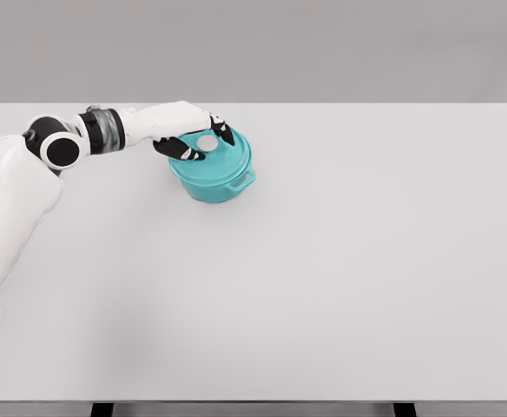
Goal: Cover the pot with left arm
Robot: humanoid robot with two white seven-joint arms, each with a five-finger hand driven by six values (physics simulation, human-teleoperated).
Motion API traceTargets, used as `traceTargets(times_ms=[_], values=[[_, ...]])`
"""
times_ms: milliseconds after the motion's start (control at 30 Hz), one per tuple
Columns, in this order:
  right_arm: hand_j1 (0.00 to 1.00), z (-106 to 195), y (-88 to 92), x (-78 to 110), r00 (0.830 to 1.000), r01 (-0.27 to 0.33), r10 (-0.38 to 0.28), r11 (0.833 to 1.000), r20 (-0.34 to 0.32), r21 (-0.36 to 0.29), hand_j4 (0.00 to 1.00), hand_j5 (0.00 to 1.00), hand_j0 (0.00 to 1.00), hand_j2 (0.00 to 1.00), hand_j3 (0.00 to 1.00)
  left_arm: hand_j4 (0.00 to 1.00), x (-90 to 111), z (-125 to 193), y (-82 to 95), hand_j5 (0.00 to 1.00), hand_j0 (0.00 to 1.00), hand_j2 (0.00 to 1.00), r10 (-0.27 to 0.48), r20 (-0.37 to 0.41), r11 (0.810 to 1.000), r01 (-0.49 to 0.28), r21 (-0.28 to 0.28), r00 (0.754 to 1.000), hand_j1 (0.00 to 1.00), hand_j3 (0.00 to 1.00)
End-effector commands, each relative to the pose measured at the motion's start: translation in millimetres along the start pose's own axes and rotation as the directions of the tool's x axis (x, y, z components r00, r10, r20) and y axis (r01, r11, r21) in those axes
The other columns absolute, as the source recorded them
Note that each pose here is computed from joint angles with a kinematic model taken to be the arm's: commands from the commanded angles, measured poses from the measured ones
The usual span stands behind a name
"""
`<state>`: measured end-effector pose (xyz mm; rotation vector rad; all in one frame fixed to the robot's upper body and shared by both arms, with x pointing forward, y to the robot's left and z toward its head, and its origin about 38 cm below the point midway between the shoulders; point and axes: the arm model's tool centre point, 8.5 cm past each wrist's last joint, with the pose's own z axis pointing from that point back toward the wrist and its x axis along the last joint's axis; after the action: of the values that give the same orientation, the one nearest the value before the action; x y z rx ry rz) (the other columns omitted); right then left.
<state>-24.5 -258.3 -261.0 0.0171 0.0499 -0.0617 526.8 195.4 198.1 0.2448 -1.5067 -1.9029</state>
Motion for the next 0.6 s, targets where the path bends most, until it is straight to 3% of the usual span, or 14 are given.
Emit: traceTargets(times_ms=[0, 500, 567], values=[[1.00, 0.0, 0.1, -0.4, 1.000, 0.000, 0.000, 1.000, -0.001, 0.000, 1.00, 1.00, 1.00, 1.00, 1.00, 0.69, 0.1, 1.3, 4.5, 0.69, 0.69, 0.69, 0.000, 0.001, 1.000, 0.000, 0.011, 1.000, 0.69, 0.69], [1.00, 0.0, 0.0, 0.1, 1.000, 0.000, 0.000, 1.000, 0.000, 0.000, 1.00, 1.00, 1.00, 1.00, 1.00, 0.69, 0.6, 2.4, 8.1, 0.69, 0.69, 0.69, -0.002, 0.003, 1.000, 0.002, 0.020, 1.000, 0.69, 0.69], [1.00, 0.0, 0.2, -0.4, 1.000, 0.000, 0.000, 1.000, -0.001, 0.000, 1.00, 1.00, 1.00, 1.00, 1.00, 0.75, -0.1, 3.3, 8.4, 0.75, 0.75, 0.75, -0.002, 0.001, 1.000, 0.002, 0.021, 1.000, 0.75, 0.75]])
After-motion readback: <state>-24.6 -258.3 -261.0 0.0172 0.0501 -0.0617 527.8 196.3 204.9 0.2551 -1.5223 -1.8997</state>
